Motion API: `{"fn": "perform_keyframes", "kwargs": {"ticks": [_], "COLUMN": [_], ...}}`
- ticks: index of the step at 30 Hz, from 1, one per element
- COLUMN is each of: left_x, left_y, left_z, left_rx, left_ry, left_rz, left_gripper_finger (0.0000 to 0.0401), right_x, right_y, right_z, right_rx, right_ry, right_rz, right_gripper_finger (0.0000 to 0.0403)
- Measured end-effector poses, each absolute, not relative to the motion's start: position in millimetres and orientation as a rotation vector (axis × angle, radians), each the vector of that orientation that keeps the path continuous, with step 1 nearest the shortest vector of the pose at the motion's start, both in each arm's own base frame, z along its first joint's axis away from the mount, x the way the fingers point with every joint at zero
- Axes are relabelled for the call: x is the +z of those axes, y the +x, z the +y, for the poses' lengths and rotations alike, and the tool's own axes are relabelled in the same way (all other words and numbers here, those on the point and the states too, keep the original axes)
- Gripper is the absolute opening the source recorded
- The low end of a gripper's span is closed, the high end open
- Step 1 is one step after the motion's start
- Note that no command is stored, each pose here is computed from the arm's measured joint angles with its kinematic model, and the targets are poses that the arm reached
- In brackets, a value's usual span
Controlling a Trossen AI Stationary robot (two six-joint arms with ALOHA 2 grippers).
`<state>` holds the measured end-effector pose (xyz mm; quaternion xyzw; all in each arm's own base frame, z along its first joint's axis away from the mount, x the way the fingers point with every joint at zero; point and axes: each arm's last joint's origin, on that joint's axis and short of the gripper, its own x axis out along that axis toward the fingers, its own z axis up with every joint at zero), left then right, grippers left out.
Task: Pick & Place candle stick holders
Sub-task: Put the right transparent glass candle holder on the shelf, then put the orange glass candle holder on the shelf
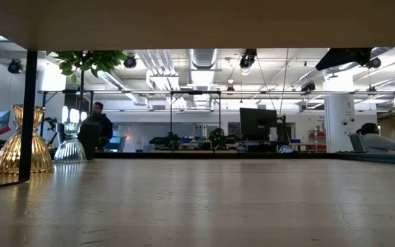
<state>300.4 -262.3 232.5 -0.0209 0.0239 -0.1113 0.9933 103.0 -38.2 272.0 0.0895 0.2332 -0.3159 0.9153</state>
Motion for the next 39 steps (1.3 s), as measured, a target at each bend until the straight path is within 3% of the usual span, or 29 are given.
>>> {"fn": "perform_keyframes", "kwargs": {"ticks": [6, 39], "left_x": [234, 271], "left_y": [297, 247], "left_z": [-265, -266], "left_rx": [-0.205, -0.113], "left_ry": [-0.017, 0.013], "left_rz": [0.039, 0.143], "left_gripper_finger": [0.0256, 0.0252], "right_x": [272, 272], "right_y": [103, 103], "right_z": [-38, -38], "right_rx": [-0.65, -0.65], "right_ry": [0.185, 0.184], "right_rz": [0.48, 0.48], "right_gripper_finger": [0.0008, 0.0008]}}
